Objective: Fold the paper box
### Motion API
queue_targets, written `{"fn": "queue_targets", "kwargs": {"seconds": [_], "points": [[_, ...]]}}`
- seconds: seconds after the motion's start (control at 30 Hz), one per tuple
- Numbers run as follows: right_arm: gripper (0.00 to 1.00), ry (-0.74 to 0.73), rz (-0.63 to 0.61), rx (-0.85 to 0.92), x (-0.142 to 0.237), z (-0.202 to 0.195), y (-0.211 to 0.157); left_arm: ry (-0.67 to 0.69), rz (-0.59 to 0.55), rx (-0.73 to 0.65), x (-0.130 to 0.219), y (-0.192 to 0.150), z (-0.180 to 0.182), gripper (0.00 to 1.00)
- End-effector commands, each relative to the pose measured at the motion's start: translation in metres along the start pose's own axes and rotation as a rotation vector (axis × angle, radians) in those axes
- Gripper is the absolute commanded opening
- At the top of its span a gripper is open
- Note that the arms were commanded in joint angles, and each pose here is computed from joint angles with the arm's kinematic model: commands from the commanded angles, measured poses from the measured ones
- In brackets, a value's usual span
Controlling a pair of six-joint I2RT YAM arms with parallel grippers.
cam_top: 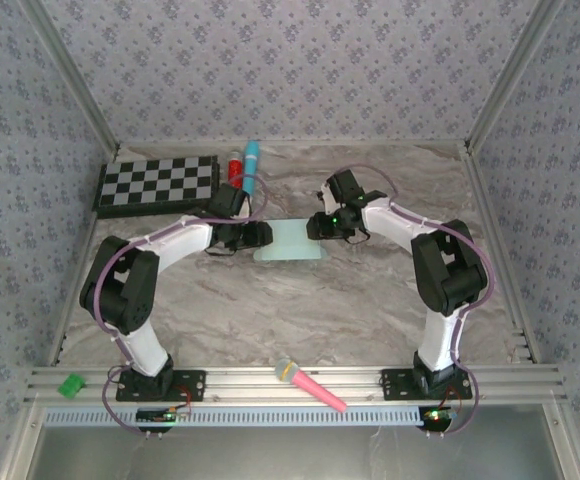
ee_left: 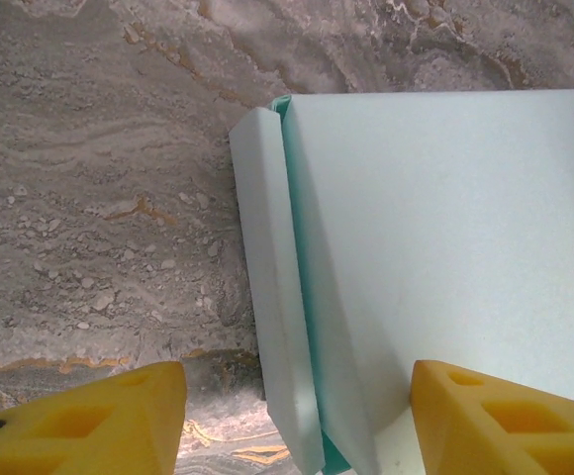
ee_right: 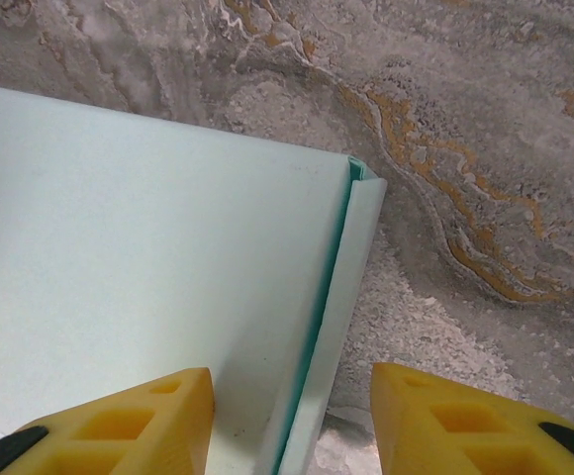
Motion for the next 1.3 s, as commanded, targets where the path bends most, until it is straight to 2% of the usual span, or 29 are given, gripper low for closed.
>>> {"fn": "queue_targets", "kwargs": {"seconds": [0.0, 0.5, 0.7, 1.03, 1.27], "points": [[0.46, -0.020, 0.060, 0.002, -0.010, -0.002, -0.014, 0.021, 0.015, -0.008, -0.004, -0.004, 0.002, 0.60], [0.37, -0.050, 0.099, -0.009, -0.023, -0.005, -0.022, 0.026, 0.029, -0.007, -0.014, -0.008, 0.004, 0.53], [0.30, -0.061, 0.127, 0.001, -0.031, -0.004, -0.026, 0.037, 0.044, -0.004, -0.020, -0.012, 0.007, 0.48], [0.29, -0.061, 0.158, 0.052, -0.042, 0.002, -0.021, 0.044, 0.040, -0.002, -0.015, -0.021, 0.006, 0.40], [0.29, -0.011, 0.172, 0.124, -0.052, 0.012, -0.011, 0.056, 0.021, 0.016, -0.009, -0.033, 0.008, 0.40]]}}
Point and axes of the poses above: each hand's point on the last joint's axis, 136 mm out from that joint toward the fingers, its own x axis back along the fingers, its own z axis along the line the jaws close on, y = z × x, the point moved 6 cm from there along x, back along the fingers, and after that the axes turned 15 degrees about x, right-handed, at the moved point
